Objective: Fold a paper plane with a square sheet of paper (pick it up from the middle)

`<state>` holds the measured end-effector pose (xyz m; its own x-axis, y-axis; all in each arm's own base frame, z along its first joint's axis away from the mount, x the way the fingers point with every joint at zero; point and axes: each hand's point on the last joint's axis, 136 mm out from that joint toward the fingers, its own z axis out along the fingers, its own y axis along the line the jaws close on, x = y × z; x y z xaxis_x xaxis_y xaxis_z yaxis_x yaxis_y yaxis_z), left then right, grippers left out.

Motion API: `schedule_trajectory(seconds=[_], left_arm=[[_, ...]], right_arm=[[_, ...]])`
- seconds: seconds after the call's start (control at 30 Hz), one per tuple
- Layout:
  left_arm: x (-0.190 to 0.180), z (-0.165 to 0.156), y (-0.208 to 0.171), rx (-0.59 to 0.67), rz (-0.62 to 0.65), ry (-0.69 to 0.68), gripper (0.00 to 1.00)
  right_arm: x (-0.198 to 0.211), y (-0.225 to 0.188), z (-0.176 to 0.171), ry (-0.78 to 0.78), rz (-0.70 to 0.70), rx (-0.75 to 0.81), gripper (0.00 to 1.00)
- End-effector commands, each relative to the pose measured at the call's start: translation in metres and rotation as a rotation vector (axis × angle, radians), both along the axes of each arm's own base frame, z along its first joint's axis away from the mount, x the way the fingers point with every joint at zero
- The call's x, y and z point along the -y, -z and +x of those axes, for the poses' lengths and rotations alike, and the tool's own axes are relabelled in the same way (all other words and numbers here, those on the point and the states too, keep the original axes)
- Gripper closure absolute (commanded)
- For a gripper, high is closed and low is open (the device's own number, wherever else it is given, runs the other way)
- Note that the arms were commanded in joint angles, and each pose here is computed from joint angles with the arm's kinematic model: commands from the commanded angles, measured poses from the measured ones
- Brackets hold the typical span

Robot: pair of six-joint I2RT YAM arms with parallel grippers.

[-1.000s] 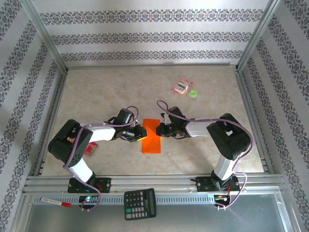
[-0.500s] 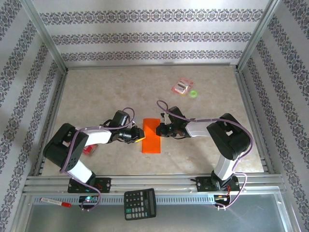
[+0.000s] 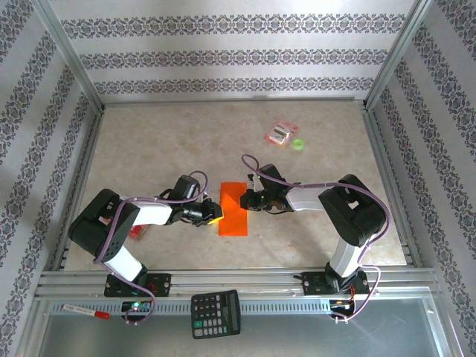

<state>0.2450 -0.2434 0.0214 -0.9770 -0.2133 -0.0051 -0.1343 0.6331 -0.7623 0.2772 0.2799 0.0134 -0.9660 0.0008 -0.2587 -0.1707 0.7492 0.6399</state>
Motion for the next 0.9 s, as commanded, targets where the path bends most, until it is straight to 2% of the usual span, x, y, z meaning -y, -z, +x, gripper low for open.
schedule_trajectory(seconds=[0.0,0.17,0.33,0.43,0.7,0.87], left_arm=[[-0.002,-0.008,0.012,-0.021,0.03,0.006,0.82],[-0.01,-0.013,0.014,-0.019,0.072,0.0,0.83],[0.009,-0.002,-0.024,0.065,-0.045,0.012,0.82],[0.015,-0.003,-0.032,0.083,-0.051,0.024,0.82],[0.007,-0.011,0.007,0.002,0.052,0.038,0.84],[0.004,-0.018,0.021,-0.035,0.063,0.038,0.87]], right_arm=[[0.046,0.057,-0.036,0.037,-0.219,-0.159,1.0],[0.046,0.055,-0.035,0.04,-0.218,-0.155,1.0],[0.045,0.056,-0.035,0.039,-0.216,-0.159,1.0],[0.046,0.056,-0.034,0.041,-0.217,-0.156,1.0],[0.046,0.056,-0.035,0.041,-0.217,-0.158,1.0],[0.047,0.056,-0.036,0.042,-0.218,-0.159,1.0]])
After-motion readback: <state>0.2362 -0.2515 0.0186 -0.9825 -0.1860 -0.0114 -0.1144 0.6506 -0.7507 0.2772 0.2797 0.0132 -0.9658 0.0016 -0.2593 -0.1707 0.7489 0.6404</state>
